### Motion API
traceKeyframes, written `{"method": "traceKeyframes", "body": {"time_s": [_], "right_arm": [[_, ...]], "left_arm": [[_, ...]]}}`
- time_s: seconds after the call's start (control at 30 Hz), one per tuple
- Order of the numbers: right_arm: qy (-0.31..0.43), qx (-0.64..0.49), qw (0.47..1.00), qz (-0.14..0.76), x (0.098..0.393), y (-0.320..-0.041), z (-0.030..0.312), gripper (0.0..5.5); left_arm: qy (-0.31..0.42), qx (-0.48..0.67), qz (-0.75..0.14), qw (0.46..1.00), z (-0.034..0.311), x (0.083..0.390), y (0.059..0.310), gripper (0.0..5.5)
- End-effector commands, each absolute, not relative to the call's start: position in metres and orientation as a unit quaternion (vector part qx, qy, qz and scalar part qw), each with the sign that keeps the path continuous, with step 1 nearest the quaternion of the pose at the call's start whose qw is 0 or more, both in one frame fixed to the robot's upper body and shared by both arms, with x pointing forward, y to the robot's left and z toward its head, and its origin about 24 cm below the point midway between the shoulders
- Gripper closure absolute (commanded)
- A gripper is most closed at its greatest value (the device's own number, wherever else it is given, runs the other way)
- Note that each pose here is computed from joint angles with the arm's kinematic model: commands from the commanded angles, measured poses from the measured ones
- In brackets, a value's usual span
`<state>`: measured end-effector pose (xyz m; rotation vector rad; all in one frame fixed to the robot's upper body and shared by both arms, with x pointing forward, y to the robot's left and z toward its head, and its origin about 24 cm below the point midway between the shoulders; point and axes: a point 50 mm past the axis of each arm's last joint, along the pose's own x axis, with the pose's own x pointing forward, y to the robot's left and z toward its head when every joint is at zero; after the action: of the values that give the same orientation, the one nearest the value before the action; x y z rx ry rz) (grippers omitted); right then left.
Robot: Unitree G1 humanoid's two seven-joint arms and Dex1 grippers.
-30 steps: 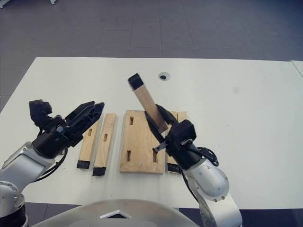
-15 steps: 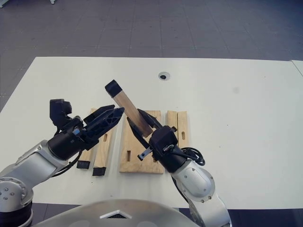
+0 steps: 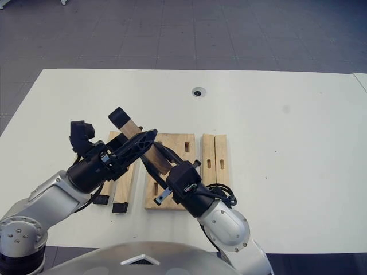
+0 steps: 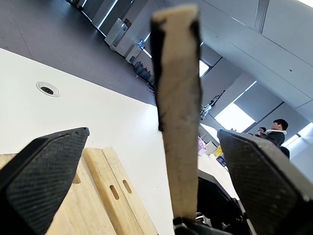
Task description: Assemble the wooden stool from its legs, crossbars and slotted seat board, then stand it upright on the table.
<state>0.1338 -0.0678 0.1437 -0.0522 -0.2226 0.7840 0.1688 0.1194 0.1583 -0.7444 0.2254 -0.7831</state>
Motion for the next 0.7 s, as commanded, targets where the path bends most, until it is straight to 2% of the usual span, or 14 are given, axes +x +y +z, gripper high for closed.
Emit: {"method": "traceKeyframes", "body": {"time_s": [0.03, 0.7], "right_arm": [[-0.107, -0.028, 0.919, 0.379, 0.1329, -0.0679, 0.1438, 4.19], [-0.104, -0.02, 0.918, 0.381, 0.1321, -0.0649, 0.1431, 4.19]], "left_arm": [[0.096, -0.359, -0.373, 0.85, 0.1645, 0.1675, 0.1201, 1.29], [0.096, -0.372, -0.379, 0.842, 0.1677, 0.1629, 0.1214, 4.44]]}}
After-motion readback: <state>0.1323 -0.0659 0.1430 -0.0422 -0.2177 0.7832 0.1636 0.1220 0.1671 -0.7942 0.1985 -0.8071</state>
